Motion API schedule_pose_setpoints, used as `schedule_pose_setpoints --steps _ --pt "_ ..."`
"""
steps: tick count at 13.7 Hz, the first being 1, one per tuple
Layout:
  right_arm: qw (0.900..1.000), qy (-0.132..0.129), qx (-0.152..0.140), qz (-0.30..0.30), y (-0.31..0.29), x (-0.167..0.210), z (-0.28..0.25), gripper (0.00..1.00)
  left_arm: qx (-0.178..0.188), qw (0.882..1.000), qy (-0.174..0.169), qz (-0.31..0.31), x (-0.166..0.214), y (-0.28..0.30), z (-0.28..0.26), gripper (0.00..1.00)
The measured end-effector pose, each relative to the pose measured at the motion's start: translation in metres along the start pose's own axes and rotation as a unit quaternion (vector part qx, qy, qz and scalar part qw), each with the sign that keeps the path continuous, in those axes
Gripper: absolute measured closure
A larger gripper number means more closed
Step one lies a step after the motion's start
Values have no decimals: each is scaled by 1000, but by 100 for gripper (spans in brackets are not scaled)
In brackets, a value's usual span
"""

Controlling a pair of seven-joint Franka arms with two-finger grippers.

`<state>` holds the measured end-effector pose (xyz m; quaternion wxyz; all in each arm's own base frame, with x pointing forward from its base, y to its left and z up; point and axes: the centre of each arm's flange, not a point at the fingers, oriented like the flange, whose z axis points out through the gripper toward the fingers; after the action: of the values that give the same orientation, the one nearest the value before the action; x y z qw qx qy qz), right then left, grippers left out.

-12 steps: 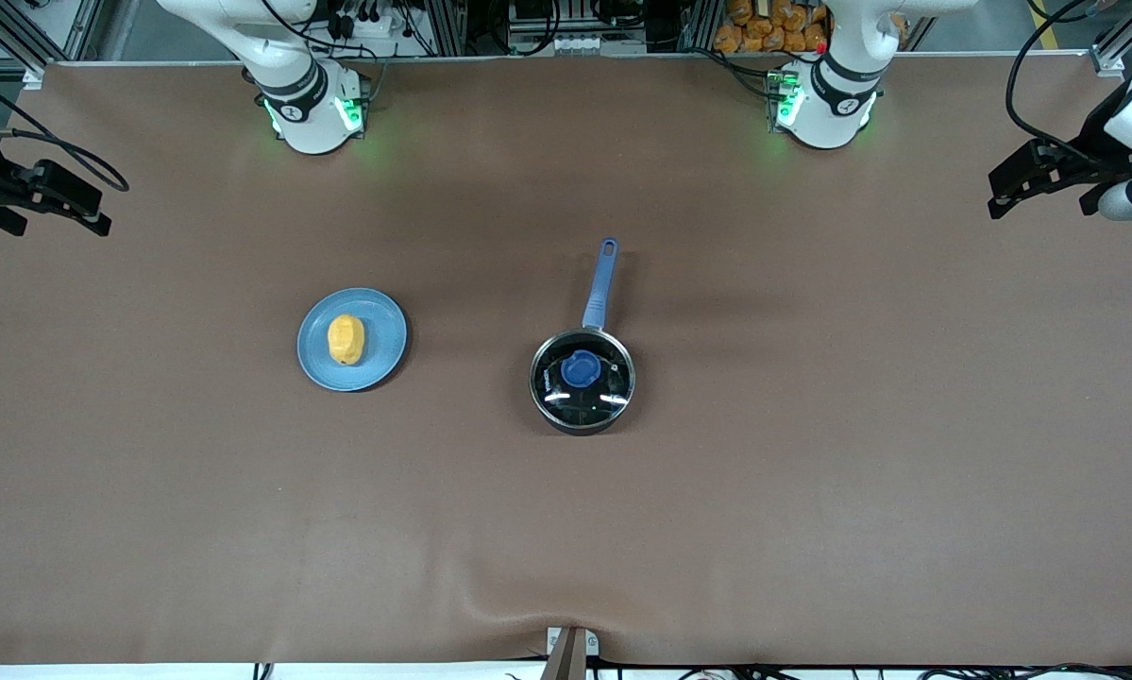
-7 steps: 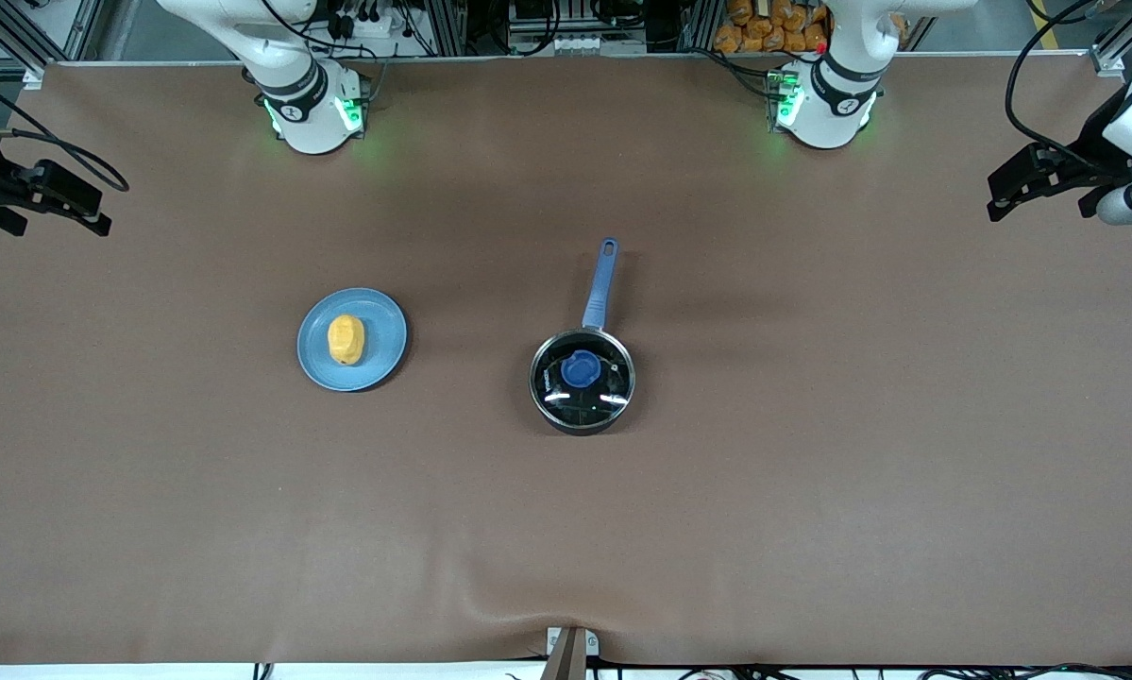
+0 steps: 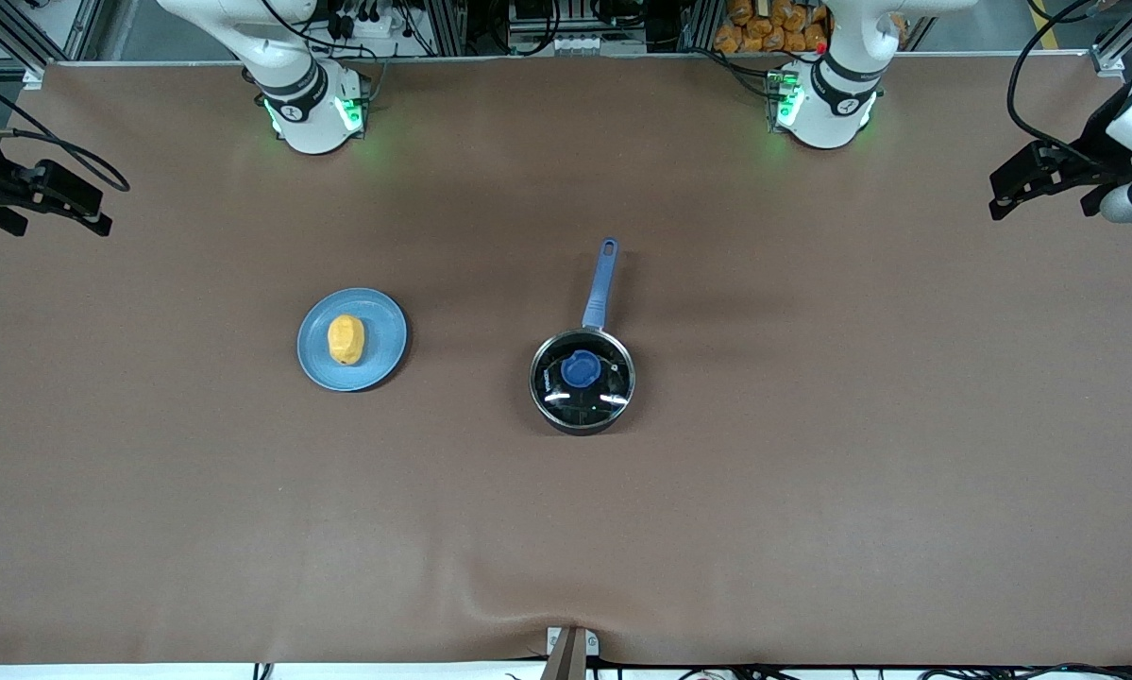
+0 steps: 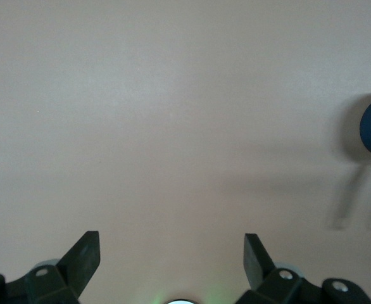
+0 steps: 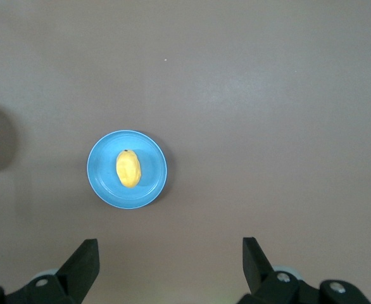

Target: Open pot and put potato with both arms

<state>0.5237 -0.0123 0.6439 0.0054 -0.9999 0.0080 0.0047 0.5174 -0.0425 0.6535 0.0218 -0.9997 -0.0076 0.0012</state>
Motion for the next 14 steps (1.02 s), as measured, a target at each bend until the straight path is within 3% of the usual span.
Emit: schedule_pose_setpoints --steps 10,14 --pt "1000 1 0 -3 -3 0 -1 0 2 1000 -14 8 2 9 8 0" --pt "1000 1 0 -4 -4 0 -1 0 -1 1000 -17 25 1 36 11 0"
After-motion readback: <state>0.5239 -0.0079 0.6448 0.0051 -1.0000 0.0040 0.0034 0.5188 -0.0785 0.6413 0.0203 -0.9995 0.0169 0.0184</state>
